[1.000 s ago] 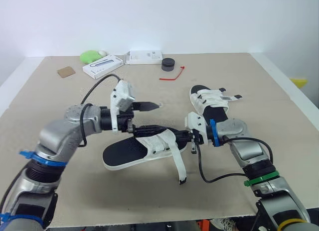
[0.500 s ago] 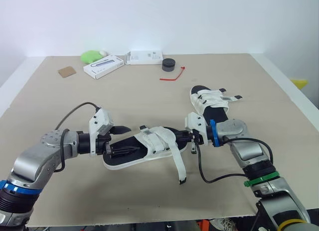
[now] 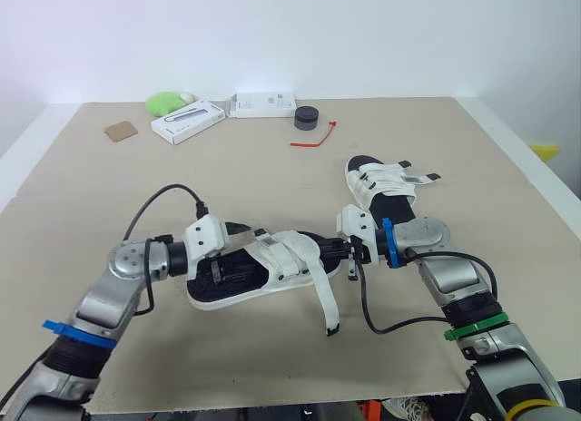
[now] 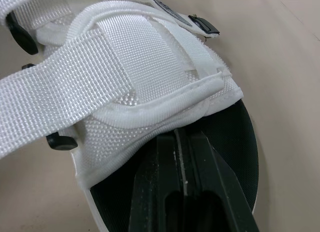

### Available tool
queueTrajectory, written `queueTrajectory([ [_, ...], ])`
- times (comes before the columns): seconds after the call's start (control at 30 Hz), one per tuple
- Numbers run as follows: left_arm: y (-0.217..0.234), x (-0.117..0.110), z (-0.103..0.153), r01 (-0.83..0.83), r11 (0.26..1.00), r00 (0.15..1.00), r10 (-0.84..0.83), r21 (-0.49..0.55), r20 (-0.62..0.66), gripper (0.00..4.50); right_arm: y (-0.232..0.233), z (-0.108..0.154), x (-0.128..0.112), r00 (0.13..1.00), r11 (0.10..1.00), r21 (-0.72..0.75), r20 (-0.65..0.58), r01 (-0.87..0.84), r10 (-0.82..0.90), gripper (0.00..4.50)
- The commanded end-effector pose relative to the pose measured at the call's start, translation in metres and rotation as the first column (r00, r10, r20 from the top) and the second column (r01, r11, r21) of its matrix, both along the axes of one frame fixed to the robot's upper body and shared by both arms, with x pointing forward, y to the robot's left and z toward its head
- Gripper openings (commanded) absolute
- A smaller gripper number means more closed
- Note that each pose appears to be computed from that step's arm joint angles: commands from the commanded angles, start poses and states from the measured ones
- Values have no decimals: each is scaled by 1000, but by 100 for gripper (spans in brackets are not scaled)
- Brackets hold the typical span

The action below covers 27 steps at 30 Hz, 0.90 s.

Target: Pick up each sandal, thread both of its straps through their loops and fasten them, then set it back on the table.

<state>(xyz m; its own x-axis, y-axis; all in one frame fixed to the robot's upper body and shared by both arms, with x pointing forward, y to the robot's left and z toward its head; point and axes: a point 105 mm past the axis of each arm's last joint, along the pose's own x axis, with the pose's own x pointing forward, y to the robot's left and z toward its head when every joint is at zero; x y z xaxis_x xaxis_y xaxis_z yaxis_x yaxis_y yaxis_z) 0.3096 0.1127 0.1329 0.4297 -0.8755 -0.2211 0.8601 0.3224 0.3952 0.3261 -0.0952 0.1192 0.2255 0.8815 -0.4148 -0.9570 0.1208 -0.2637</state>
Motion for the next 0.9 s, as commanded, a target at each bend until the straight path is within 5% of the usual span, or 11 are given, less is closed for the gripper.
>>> queueTrajectory([
  [0.03,-5,8,7,14,1000,998,-14,8,69,225,0,-1,-4,1000,1000,-16,2,-15,15,0],
  [0.07,-7,11,7,17,1000,997,-18,7,76,212,0,-1,-4,1000,1000,-16,3,-14,14,0],
  [0.23,-8,26,7,6,1000,992,-8,17,122,3,-2,0,-4,1000,1000,-16,6,-8,8,0],
  [0.9,-19,37,13,-25,1000,980,26,-6,200,3,-10,20,15,997,998,22,38,64,-65,0],
])
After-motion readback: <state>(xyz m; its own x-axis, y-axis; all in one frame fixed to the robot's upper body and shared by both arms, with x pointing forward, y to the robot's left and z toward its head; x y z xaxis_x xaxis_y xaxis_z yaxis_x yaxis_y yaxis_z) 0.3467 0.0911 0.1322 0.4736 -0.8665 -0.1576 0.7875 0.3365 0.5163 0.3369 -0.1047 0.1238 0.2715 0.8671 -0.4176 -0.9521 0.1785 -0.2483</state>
